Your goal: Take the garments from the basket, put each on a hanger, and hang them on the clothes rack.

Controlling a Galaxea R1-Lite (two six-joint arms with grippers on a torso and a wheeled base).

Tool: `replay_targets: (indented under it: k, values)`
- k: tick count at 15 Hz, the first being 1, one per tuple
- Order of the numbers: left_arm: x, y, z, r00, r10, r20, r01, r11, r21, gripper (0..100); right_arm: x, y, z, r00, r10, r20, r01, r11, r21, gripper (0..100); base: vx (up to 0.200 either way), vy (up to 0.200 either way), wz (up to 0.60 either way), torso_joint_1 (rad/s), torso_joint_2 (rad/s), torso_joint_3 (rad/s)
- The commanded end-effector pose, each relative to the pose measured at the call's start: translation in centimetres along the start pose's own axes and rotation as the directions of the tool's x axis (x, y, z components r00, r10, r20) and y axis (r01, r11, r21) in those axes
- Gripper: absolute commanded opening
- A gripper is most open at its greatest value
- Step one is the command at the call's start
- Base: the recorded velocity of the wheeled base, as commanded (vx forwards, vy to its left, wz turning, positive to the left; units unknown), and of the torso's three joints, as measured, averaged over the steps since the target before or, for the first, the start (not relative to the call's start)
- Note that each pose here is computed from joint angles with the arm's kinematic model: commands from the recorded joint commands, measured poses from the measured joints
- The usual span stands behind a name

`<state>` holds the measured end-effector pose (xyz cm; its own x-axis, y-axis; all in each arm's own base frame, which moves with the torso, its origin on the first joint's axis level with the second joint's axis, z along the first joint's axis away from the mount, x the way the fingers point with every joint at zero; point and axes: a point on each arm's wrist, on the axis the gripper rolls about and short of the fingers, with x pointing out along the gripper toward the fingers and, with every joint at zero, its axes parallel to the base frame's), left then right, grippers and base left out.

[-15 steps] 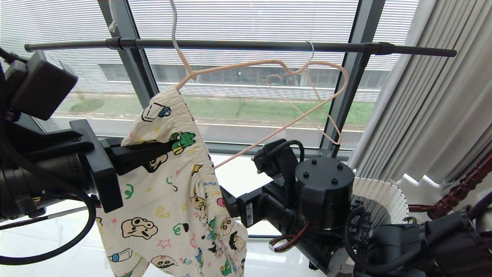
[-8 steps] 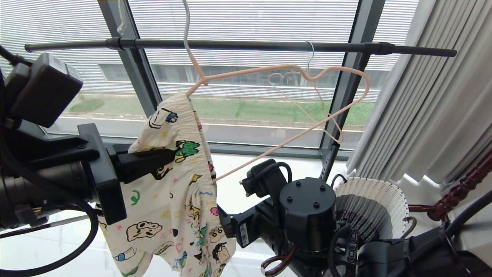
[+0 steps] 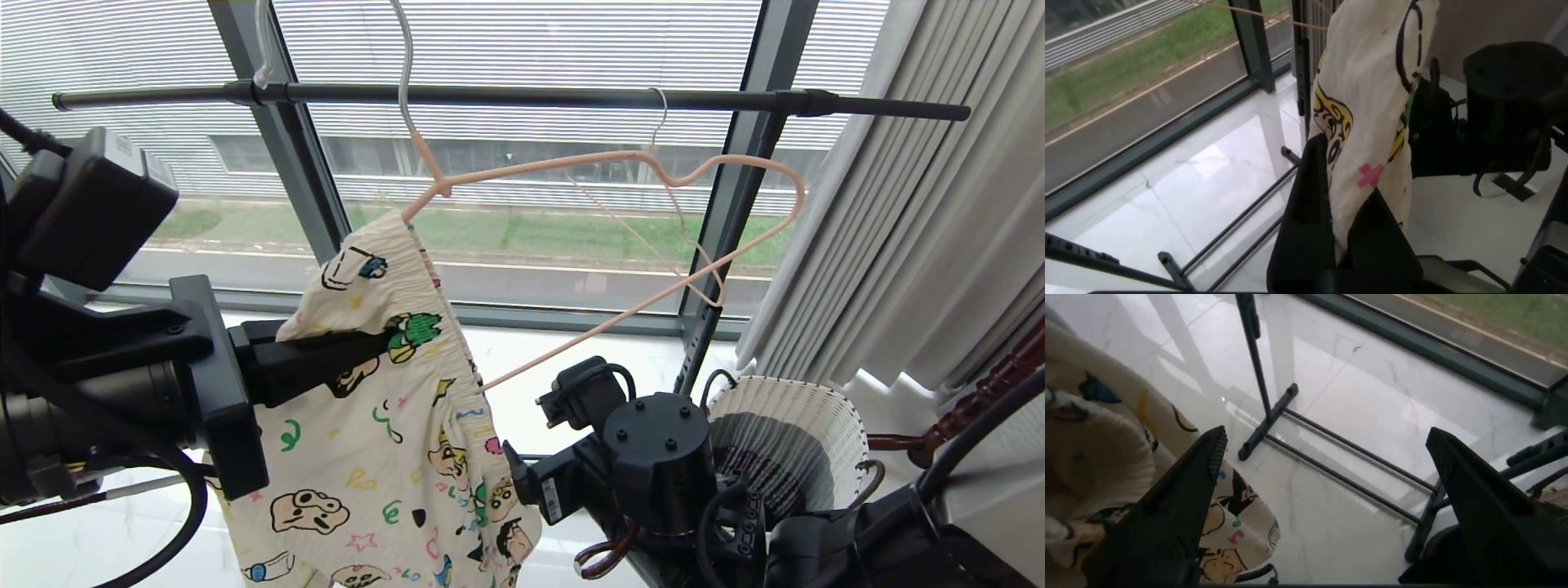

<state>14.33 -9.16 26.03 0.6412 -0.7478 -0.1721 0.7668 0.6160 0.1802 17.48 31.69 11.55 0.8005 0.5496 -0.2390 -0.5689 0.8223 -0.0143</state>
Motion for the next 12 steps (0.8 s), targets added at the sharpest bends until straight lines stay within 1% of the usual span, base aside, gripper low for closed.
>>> replay_targets:
  k: [1,3,4,6,7,10,12]
  values:
    - [-0.1,-0.1,-0.4,1.0,0.0,-0.011,0.0,1.0,0.003,0,-0.4,-0.7,0.9,1.0,-0.011,0.024,0.011,1.0,0.016,100,0.0,0.0,0.0,0.0,0.0,0.0]
    - [-0.1,-0.1,-0.7,1.0,0.005,-0.021,-0.004,0.999,0.041,0,-0.8,-1.0,1.7,0.999,-0.014,0.045,0.012,0.999,0.033,100,0.0,0.0,0.0,0.0,0.0,0.0]
    - [-0.1,0.0,-0.9,1.0,0.009,-0.028,-0.008,0.998,0.059,0,-1.4,-1.2,2.6,0.997,-0.012,0.071,0.009,0.999,0.048,100,0.0,0.0,0.0,0.0,0.0,0.0]
    - [0.0,0.0,-1.0,0.999,0.008,-0.032,-0.006,0.998,0.057,0,-1.8,-1.1,3.1,0.996,-0.006,0.086,0.002,0.998,0.056,100,0.0,0.0,0.0,0.0,0.0,0.0]
    - [0.2,0.1,-1.1,0.999,0.008,-0.038,-0.006,0.998,0.055,0,-2.7,-0.7,3.8,0.994,0.015,0.111,-0.022,0.998,0.062,100,0.0,0.0,0.0,0.0,0.0,0.0]
    - [0.2,0.2,-1.1,0.999,0.015,-0.041,-0.013,0.998,0.054,0,-4.0,0.3,3.9,0.992,0.061,0.115,-0.067,0.997,0.048,100,0.0,0.0,0.0,0.0,0.0,0.0]
    - [0.1,0.3,-1.2,0.999,0.021,-0.042,-0.019,0.998,0.054,0,-5.5,1.2,3.1,0.99,0.108,0.093,-0.11,0.994,0.023,100,0.0,0.0,0.0,0.0,0.0,0.0]
